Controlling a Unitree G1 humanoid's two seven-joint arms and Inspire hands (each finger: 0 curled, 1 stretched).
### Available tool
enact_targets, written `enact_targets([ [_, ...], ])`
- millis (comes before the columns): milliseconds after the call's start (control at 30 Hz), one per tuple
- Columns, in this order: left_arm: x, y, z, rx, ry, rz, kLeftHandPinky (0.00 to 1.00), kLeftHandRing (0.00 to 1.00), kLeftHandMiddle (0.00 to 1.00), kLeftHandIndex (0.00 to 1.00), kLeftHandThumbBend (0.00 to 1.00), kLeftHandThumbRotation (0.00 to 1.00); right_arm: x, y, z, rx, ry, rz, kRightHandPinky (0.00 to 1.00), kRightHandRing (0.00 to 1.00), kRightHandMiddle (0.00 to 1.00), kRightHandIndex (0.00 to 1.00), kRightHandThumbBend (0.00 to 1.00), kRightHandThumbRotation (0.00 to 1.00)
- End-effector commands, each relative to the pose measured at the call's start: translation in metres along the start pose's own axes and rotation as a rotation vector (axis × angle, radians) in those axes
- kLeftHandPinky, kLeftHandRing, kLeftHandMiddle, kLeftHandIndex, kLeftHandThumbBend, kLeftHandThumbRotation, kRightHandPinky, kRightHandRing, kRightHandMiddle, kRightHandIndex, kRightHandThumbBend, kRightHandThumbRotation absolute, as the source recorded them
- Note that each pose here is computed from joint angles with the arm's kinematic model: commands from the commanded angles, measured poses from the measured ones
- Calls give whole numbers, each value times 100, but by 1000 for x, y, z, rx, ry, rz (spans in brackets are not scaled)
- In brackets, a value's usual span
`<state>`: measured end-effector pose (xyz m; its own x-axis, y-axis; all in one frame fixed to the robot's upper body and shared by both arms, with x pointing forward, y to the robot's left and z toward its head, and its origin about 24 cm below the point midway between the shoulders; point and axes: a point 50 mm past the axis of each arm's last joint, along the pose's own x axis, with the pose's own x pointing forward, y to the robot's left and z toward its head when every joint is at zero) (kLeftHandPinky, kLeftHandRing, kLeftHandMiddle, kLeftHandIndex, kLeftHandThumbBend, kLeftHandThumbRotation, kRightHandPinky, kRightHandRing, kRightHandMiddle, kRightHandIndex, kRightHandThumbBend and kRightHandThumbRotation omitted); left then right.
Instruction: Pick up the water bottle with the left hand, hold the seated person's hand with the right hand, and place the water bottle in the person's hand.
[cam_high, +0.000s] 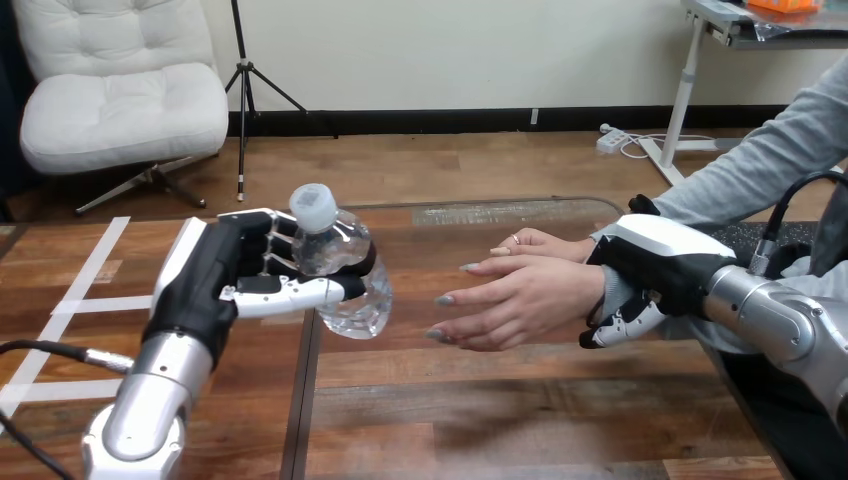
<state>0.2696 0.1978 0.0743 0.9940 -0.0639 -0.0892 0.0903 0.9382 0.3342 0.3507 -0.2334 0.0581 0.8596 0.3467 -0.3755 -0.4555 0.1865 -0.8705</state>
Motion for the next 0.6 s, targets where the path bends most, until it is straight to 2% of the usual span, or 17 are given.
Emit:
enact_targets([
  [0,15,-2,35,0,-138,-10,31,38,41,42,69,0,14,-40,38,-11,-150,-134,11,15,20,22,53,0],
  [200,18,-6,37,-31,-146,-26,31,37,41,41,69,0,14,-40,39,-12,-155,-136,11,15,20,22,53,0],
  [567,24,-14,42,-29,-167,-57,30,36,40,41,69,0,14,-41,41,-17,-166,-135,11,15,21,22,54,0],
])
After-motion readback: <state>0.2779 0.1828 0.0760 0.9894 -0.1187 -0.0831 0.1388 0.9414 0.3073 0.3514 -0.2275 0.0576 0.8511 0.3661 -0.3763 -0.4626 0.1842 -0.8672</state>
